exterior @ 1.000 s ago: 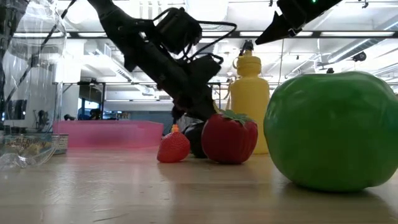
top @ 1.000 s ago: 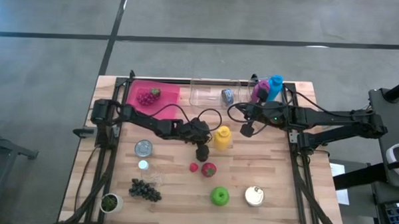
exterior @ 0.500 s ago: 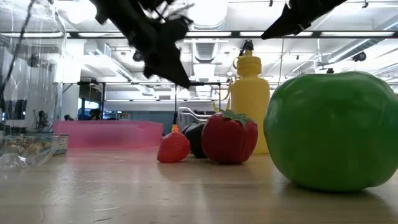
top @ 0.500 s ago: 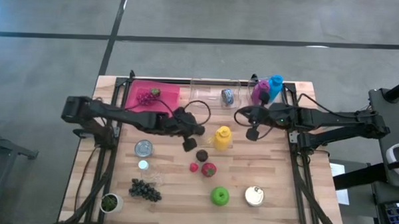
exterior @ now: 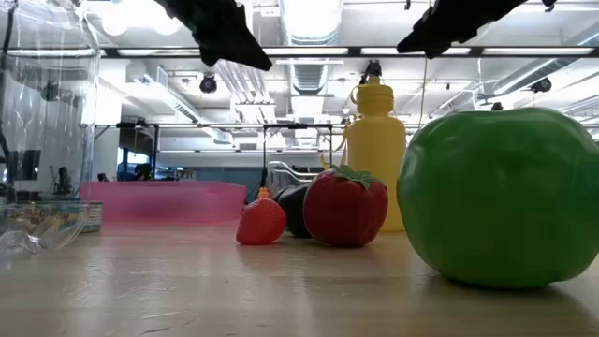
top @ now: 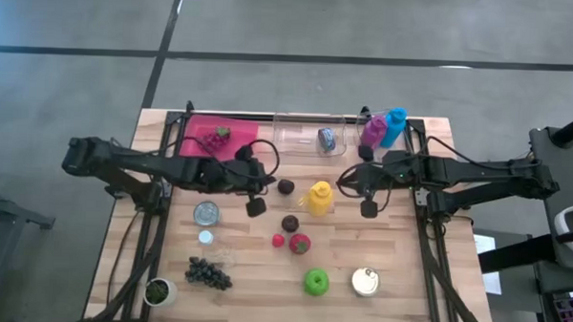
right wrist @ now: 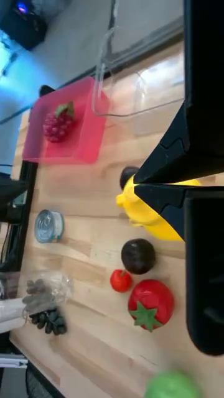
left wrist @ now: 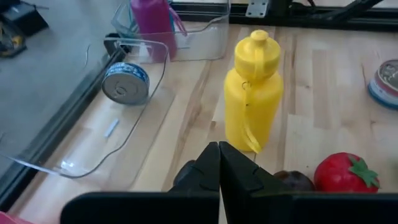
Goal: Pick & Place Food Item
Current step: Put the yellow water bottle into the right transparent bin
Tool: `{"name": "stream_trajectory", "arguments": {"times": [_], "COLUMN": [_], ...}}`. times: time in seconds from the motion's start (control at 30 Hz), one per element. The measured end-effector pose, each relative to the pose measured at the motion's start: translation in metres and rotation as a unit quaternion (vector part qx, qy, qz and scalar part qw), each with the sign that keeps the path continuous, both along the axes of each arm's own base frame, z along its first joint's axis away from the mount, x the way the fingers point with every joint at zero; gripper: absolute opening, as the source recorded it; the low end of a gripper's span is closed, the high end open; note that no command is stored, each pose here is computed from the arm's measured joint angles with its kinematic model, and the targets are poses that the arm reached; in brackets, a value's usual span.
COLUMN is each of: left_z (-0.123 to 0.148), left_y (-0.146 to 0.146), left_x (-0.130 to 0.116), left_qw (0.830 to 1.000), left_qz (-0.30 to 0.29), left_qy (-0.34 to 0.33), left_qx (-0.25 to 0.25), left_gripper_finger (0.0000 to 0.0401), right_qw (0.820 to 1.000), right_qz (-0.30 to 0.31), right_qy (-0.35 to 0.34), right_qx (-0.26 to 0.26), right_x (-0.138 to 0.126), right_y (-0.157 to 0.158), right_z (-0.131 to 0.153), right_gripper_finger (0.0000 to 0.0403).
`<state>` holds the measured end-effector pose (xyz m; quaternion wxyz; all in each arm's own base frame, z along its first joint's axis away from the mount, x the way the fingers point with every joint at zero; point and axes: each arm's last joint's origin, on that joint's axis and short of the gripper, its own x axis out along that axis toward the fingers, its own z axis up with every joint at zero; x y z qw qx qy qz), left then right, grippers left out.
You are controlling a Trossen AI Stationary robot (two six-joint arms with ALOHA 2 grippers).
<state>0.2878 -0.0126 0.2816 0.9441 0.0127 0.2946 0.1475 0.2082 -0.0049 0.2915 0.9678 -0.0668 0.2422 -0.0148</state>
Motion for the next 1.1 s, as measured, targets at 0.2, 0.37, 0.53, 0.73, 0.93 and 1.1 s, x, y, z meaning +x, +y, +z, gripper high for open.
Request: {"name": "stream_trajectory", "arguments": {"times": [0.2, 0.37, 0.53, 0.73, 0.93, 1.1], "left_z": [0.000, 0.000, 0.001, 0.001, 0.001, 0.001], "left_y": [-0.004, -0.004, -0.004, -0.004, -0.004, -0.004], "left_x": [0.000, 0.000, 0.000, 0.000, 0.001, 0.001], "left_qw": [1.000, 1.000, 1.000, 1.000, 1.000, 1.000], "left_qz": [-0.012, -0.010, -0.010, -0.010, -0.010, -0.008], "left_qy": [0.005, 0.003, -0.001, -0.002, -0.002, -0.005], "left_qx": [0.019, 0.019, 0.019, 0.019, 0.018, 0.015], "left_gripper_finger": [0.0001, 0.0001, 0.0001, 0.0001, 0.0001, 0.0001], "right_qw": [1.000, 1.000, 1.000, 1.000, 0.999, 1.000], "right_qz": [-0.005, 0.002, 0.003, -0.005, -0.010, -0.007], "right_qy": [0.004, 0.012, -0.025, -0.026, -0.036, -0.017], "right_qx": [0.011, -0.003, -0.005, 0.010, 0.021, 0.012], "right_x": [0.000, 0.000, 0.003, 0.003, 0.009, 0.025], "right_y": [0.000, 0.000, 0.000, 0.000, 0.000, -0.001], "right_z": [-0.004, -0.012, -0.017, -0.020, -0.021, -0.034], "right_gripper_finger": [0.0009, 0.0027, 0.0071, 0.0130, 0.0161, 0.0167]}}
